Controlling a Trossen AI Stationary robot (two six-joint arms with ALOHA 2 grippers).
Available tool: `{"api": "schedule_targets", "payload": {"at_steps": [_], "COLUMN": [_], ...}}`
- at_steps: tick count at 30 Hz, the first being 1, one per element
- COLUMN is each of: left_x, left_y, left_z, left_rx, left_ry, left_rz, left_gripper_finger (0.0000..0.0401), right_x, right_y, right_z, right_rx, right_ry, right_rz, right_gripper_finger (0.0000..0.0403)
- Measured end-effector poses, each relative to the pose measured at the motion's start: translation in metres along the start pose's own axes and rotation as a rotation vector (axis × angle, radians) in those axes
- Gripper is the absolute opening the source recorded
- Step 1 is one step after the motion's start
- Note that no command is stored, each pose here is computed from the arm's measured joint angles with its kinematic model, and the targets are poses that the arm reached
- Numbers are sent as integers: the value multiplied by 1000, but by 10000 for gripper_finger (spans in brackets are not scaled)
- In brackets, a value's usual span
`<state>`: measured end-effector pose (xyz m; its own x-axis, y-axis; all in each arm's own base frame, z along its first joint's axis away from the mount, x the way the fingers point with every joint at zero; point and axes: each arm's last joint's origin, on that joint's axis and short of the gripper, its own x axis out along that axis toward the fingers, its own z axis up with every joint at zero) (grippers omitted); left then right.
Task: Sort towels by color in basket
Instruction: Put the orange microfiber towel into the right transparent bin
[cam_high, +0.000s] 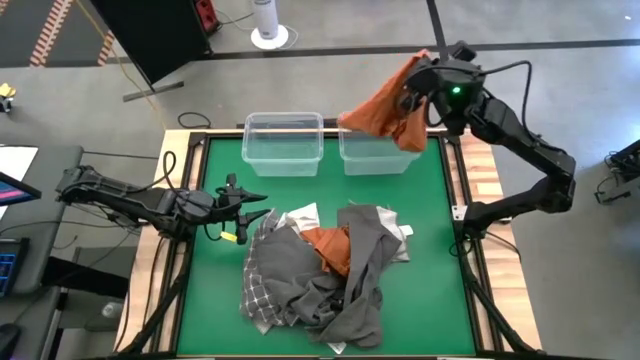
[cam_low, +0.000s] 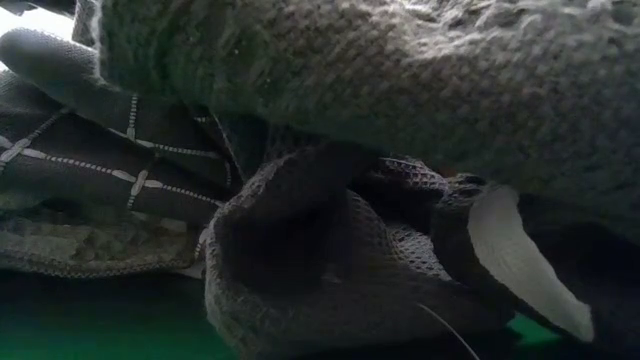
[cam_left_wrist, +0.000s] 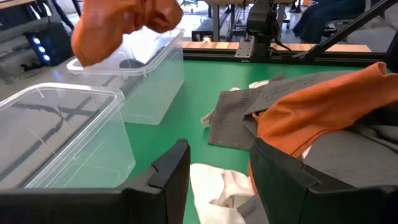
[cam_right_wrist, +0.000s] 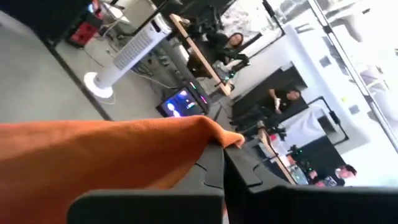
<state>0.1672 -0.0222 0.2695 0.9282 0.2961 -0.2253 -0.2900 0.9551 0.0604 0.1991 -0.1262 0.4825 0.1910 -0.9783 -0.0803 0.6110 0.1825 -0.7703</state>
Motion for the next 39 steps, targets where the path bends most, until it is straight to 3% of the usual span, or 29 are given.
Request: {"api": "schedule_targets", "payload": {"at_steps": [6, 20, 26, 31, 39], "left_x": [0, 0, 0, 0, 0], "left_y": [0, 0, 0, 0, 1], "left_z": [0, 2, 2, 2, 0], "left_rx": [13, 20, 25, 21, 7], "left_ry": [-3, -17, -16, -15, -3], "left_rz": [15, 18, 19, 19, 20], "left_gripper_finger": [160, 160, 160, 160, 160], "right_x": [-9, 6, -3, -1, 11], "right_y": [-15, 31, 37, 44, 44], "right_z": [-1, 7, 15, 11, -14], "right_rx": [61, 25, 91, 158, 225], "right_ry": [-44, -108, -216, -172, 45], "right_rz": [-33, 265, 400, 440, 463], "right_gripper_finger": [16, 17, 17, 17, 17]}}
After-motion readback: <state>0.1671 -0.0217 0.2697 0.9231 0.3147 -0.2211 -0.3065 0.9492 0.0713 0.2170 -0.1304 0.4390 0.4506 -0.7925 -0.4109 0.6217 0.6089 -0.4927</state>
